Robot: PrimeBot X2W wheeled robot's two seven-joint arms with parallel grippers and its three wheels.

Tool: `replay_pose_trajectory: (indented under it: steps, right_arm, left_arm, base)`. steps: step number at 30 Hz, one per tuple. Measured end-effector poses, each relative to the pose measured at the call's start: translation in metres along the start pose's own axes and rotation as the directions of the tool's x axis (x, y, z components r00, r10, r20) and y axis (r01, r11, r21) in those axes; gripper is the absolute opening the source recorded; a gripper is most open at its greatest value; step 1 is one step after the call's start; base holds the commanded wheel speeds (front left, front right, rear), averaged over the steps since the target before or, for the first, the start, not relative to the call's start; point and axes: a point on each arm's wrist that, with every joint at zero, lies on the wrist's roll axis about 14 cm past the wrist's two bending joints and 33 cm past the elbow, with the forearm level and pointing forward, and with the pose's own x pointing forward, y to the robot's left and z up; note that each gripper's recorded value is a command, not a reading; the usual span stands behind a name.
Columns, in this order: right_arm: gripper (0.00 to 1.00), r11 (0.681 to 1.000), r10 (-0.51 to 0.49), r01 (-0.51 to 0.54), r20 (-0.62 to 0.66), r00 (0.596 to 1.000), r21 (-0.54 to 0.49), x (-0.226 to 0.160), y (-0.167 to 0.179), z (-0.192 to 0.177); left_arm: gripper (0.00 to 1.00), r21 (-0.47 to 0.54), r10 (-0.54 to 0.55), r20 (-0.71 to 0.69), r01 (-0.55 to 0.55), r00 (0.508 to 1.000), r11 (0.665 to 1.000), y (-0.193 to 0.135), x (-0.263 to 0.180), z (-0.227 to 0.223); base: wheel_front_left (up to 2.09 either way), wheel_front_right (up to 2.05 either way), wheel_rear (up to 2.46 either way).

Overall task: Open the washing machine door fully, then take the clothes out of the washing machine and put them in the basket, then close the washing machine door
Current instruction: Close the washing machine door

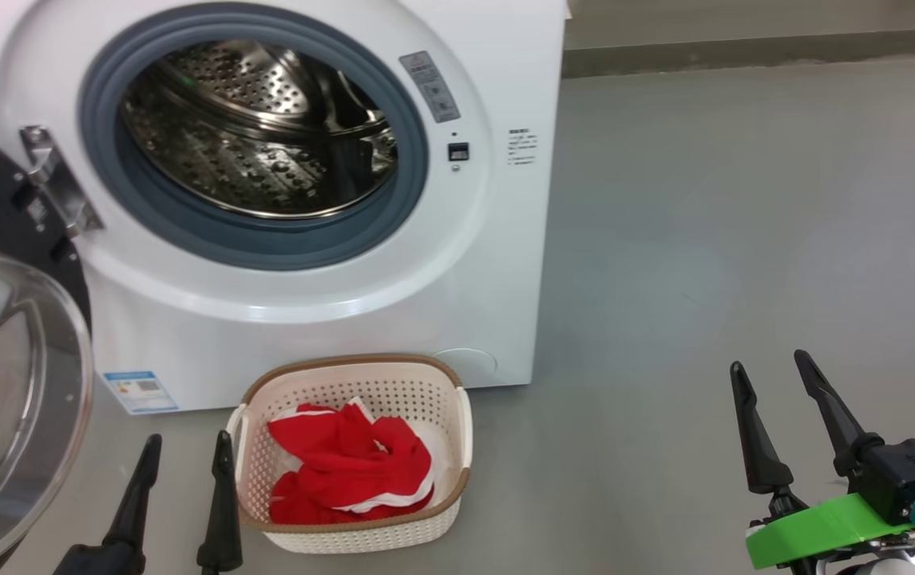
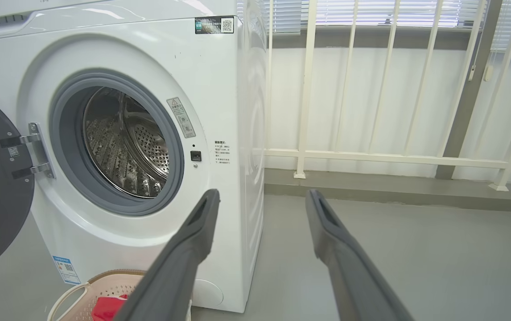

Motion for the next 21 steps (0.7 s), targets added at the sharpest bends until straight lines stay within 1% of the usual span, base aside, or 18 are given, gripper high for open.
replay_pose_trajectory:
  steps: [7, 11, 21]
  right_arm:
    - [1.00, 0.998, 0.060, -0.060, -0.007, 0.998, 0.010, 0.010, 0.020, -0.004]
    - [1.00, 0.994, 0.104, -0.104, -0.009, 0.995, 0.017, 0.017, 0.035, -0.006]
    - [1.00, 0.973, 0.226, -0.226, -0.013, 0.974, 0.047, 0.030, 0.078, -0.011]
  left_arm:
    - [1.00, 0.011, 0.065, 0.030, -0.065, 0.997, 0.998, 0.018, -0.009, 0.012]
    - [1.00, 0.042, 0.116, 0.034, -0.117, 0.993, 0.992, 0.033, -0.016, 0.015]
    - [1.00, 0.081, 0.222, 0.041, -0.225, 0.974, 0.971, 0.067, -0.040, 0.026]
  base:
    - [0.00, 0.00, 0.00]
    - [0.00, 0.00, 0.00]
    - [0.00, 0.00, 0.00]
